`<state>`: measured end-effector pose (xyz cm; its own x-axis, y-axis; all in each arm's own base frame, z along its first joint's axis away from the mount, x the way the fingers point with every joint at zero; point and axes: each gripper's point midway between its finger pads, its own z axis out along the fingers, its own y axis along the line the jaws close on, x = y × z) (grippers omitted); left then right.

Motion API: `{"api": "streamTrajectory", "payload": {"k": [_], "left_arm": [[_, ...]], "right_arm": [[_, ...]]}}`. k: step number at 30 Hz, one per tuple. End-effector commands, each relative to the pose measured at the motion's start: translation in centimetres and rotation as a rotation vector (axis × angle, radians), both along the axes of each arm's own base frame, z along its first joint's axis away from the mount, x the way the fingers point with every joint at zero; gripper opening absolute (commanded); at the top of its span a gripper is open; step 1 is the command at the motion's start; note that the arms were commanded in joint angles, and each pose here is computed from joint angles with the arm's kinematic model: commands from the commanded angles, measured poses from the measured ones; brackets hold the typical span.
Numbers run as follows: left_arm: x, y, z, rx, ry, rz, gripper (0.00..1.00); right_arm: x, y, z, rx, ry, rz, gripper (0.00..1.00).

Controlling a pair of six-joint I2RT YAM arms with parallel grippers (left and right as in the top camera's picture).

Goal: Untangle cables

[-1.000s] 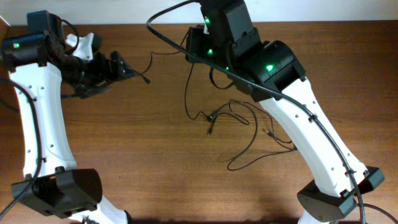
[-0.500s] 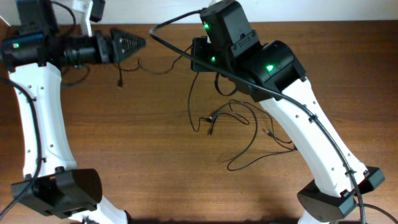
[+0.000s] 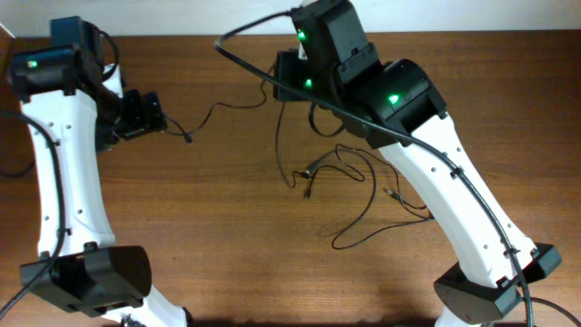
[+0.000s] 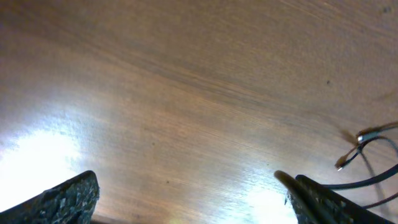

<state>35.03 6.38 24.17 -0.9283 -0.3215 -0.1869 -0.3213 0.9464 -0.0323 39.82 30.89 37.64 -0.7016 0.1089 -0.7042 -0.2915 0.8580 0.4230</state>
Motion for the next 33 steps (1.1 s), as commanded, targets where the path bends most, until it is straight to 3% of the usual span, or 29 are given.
{"api": "streamTrajectory", "payload": {"k": [1,4,7,8,10,11,13,15,17,20,23,26,29,31,33], "left_arm": [[1.2,1.3,-0.2,0.139,-0.011,0.019,0.99],[1.6,2.1,-0.3,0.177,-0.015,0.086,0.99],[1.7,3.2,-0.7,0.238,0.006,0.107,0.99],[1.4,4.7,-0.5,0.320,0.014,0.174,0.99],[-0.7,8.9,1.0,0.561,-0.004,0.527,0.99],[-1.2,9.5,1.2,0.604,-0.006,0.596,0.99],[-1.1,9.4,0.4,0.592,0.009,0.623,0.99],[-0.8,9.1,-0.7,0.585,0.065,0.545,0.99],[-1.0,10.3,-1.0,0.671,0.114,0.520,0.99],[-1.8,12.2,-2.2,0.731,0.153,0.642,0.99],[-2.0,11.7,-5.1,0.612,0.239,0.635,0.99],[-1.0,9.4,-8.5,0.383,0.340,0.429,0.99],[2.4,1.3,-10.5,-0.184,0.245,0.007,0.99],[3.8,-4.0,-8.5,-0.506,0.093,-0.258,0.99],[4.1,-7.6,-5.3,-0.763,-0.059,-0.412,0.99]], "right_arm": [[-2.0,1.8,5.9,0.176,-0.103,0.134,0.04],[-1.7,-1.1,9.0,0.167,-0.208,0.009,0.04],[-1.0,-5.3,7.3,0.022,-0.197,-0.183,0.04],[-0.9,-6.3,6.6,-0.025,-0.184,-0.224,0.04],[-1.0,-9.8,4.3,-0.123,-0.118,-0.408,0.04],[-1.1,-10.9,3.7,-0.143,-0.101,-0.469,0.04],[-1.2,-11.6,3.2,-0.156,-0.086,-0.509,0.04],[-1.2,-11.6,3.3,-0.154,-0.088,-0.511,0.04],[-1.2,-11.9,3.6,-0.154,-0.098,-0.523,0.04],[-1.2,-12.4,3.6,-0.171,-0.103,-0.544,0.04],[-1.2,-12.5,3.5,-0.178,-0.101,-0.547,0.04],[-1.1,-12.9,3.7,-0.186,-0.117,-0.571,0.04],[-0.9,-12.8,3.6,-0.186,-0.117,-0.570,0.04],[-1.0,-12.7,3.4,-0.189,-0.109,-0.563,0.04],[-1.1,-12.7,3.2,-0.197,-0.101,-0.559,0.04]]}}
